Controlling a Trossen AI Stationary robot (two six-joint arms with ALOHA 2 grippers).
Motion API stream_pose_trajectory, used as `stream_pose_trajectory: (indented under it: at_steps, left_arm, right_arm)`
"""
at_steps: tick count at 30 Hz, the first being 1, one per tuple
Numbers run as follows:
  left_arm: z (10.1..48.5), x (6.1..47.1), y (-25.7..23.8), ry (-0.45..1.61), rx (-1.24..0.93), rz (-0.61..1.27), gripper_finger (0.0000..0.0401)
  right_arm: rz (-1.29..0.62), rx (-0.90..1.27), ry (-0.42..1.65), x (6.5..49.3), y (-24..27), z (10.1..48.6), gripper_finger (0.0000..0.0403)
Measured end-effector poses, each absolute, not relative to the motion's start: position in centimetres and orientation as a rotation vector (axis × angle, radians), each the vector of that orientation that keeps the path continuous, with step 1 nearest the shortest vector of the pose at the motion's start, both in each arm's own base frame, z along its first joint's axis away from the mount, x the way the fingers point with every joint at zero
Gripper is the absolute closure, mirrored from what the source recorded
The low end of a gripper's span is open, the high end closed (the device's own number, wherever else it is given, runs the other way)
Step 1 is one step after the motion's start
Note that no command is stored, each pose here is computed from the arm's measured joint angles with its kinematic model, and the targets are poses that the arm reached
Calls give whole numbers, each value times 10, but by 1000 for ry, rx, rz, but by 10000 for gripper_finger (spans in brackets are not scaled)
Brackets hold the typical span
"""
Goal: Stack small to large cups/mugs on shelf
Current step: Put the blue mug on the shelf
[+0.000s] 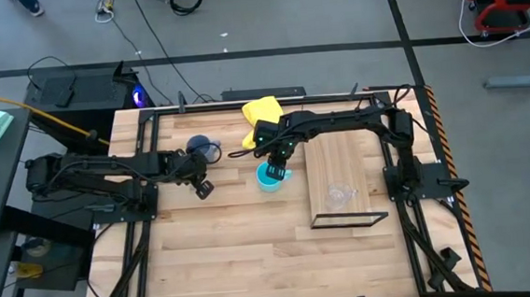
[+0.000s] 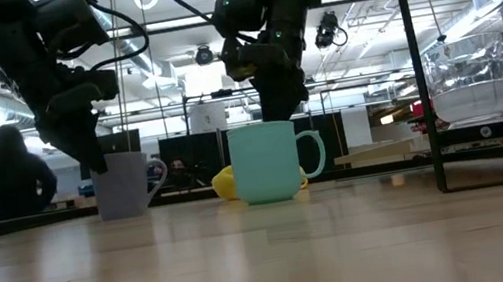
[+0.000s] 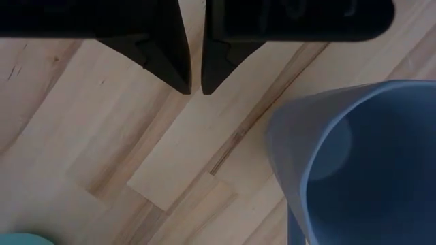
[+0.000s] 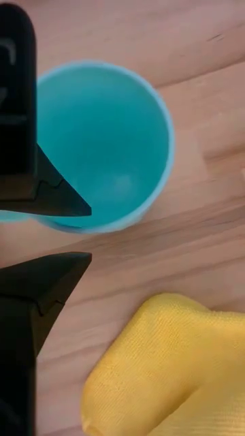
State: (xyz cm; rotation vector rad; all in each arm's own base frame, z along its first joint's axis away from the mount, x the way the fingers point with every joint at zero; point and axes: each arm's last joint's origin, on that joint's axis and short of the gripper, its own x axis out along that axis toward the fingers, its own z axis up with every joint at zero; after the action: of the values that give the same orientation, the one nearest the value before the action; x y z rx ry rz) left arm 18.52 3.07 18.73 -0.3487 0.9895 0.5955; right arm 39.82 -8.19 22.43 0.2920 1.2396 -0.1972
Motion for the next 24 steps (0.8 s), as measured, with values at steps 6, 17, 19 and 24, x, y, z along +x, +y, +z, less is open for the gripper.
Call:
stream_pose_trajectory:
  at_steps: [6, 17, 19, 24]
  left_arm:
    - [187, 185, 31, 989, -351, 597, 357]
    - [187, 185, 31, 989, -351, 596, 356]
    - [187, 185, 31, 989, -351, 597, 357]
    - [187, 185, 31, 989, -352, 597, 363]
  right_arm:
    - [-197, 294, 1252, 397, -79, 222, 300]
    - [-225, 316, 1267, 396, -78, 219, 300]
    - [-261, 329, 1264, 395, -79, 219, 305]
    - [-273, 338, 1263, 395, -79, 219, 344]
